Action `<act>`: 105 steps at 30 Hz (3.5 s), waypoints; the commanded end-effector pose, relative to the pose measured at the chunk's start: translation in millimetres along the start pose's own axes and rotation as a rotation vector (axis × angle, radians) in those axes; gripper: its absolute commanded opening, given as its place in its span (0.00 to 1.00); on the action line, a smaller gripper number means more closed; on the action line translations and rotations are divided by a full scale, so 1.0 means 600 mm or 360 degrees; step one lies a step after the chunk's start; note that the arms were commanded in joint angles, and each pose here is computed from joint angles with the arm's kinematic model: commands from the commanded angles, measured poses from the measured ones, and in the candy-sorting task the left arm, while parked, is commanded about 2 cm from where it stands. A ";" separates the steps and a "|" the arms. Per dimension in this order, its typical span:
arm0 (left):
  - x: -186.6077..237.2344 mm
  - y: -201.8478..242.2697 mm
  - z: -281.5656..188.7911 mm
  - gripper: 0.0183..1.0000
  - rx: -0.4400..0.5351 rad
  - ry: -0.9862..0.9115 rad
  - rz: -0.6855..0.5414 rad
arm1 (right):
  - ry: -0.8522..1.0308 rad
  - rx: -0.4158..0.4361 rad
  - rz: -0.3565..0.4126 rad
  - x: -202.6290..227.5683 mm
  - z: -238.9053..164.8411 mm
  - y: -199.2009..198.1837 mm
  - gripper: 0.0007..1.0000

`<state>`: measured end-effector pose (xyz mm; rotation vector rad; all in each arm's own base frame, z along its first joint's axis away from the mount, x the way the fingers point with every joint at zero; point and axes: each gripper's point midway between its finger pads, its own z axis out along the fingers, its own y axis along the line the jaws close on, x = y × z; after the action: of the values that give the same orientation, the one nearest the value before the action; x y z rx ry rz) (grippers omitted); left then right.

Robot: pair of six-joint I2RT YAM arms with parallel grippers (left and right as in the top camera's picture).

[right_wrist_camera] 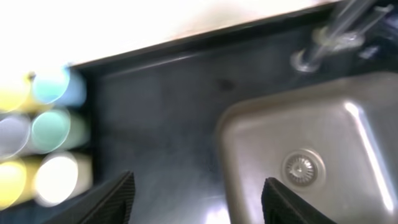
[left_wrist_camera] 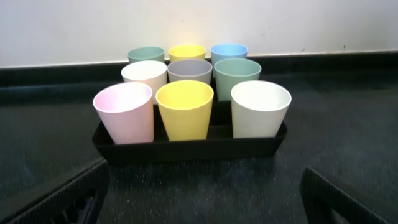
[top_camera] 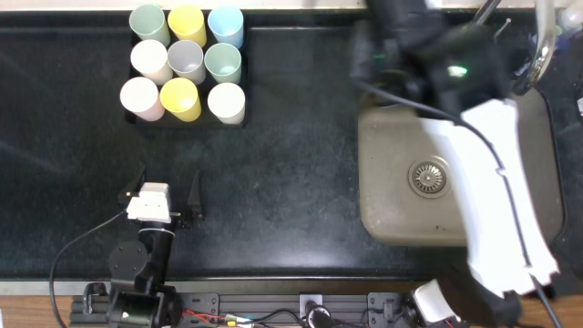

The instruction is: Store Cups

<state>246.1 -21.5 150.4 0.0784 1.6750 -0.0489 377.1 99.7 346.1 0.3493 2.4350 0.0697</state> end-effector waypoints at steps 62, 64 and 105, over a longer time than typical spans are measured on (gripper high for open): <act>0.003 -0.003 0.000 1.00 0.0014 0.0009 0.0036 | -0.0782 -0.0110 0.0377 0.325 0.118 -0.296 1.00; 0.003 -0.003 0.000 1.00 0.0014 0.0009 0.0036 | -0.0837 -0.0133 0.0385 0.322 0.122 -0.294 1.00; 0.003 -0.003 0.000 1.00 0.0014 0.0009 0.0036 | -0.1390 -0.0377 0.0459 0.283 0.087 -0.285 1.00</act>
<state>246.2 -21.5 149.7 0.0876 1.6772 -0.0401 244.4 -22.3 181.3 0.4955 1.4841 0.2659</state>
